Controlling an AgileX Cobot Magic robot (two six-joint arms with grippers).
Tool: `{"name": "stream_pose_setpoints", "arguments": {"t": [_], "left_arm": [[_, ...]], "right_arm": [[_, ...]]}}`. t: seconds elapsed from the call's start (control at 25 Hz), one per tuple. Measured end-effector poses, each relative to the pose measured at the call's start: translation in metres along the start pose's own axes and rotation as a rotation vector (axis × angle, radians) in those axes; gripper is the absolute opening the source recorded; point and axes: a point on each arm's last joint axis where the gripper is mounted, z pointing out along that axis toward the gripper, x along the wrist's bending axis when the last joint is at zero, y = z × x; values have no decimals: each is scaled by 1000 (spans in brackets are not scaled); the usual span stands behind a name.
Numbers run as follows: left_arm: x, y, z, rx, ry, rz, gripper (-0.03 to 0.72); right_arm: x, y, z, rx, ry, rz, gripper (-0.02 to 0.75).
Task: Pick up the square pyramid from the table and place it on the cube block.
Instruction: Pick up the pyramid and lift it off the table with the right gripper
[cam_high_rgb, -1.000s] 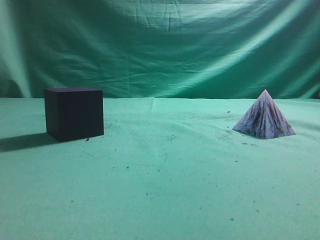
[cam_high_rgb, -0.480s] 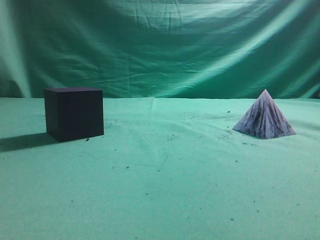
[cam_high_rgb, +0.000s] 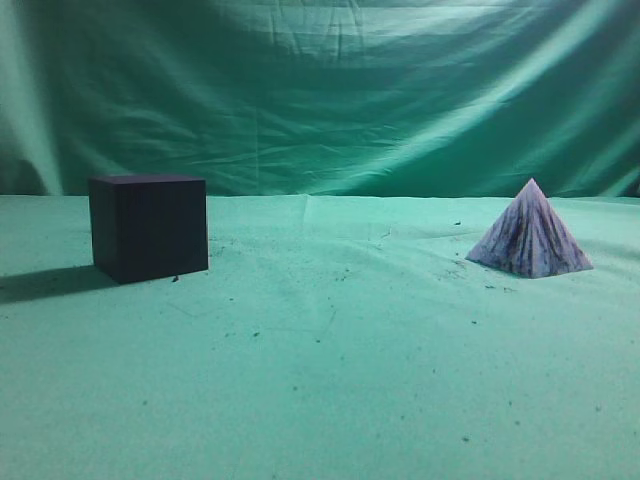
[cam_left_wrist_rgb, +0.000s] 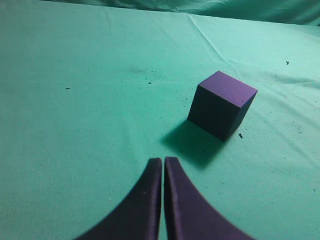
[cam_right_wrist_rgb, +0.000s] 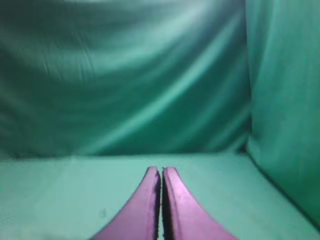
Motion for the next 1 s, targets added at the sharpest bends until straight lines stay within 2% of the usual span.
{"name": "stream_pose_setpoints", "arguments": {"t": [0.08, 0.2, 0.32, 0.4, 0.6, 0.72, 1.0], "left_arm": [[0, 0, 0, 0, 0, 0, 0], [0, 0, 0, 0, 0, 0, 0], [0, 0, 0, 0, 0, 0, 0], [0, 0, 0, 0, 0, 0, 0], [0, 0, 0, 0, 0, 0, 0], [0, 0, 0, 0, 0, 0, 0], [0, 0, 0, 0, 0, 0, 0]], "right_arm": [[1, 13, -1, -114, 16, -1, 0], [0, 38, 1, -63, -6, -3, 0], [-2, 71, 1, 110, -50, 5, 0], [-4, 83, 5, 299, -81, 14, 0], [-2, 81, 27, 624, -88, 100, 0], [4, 70, 43, 749, -24, 101, 0], [27, 67, 89, 981, 285, -21, 0]]}}
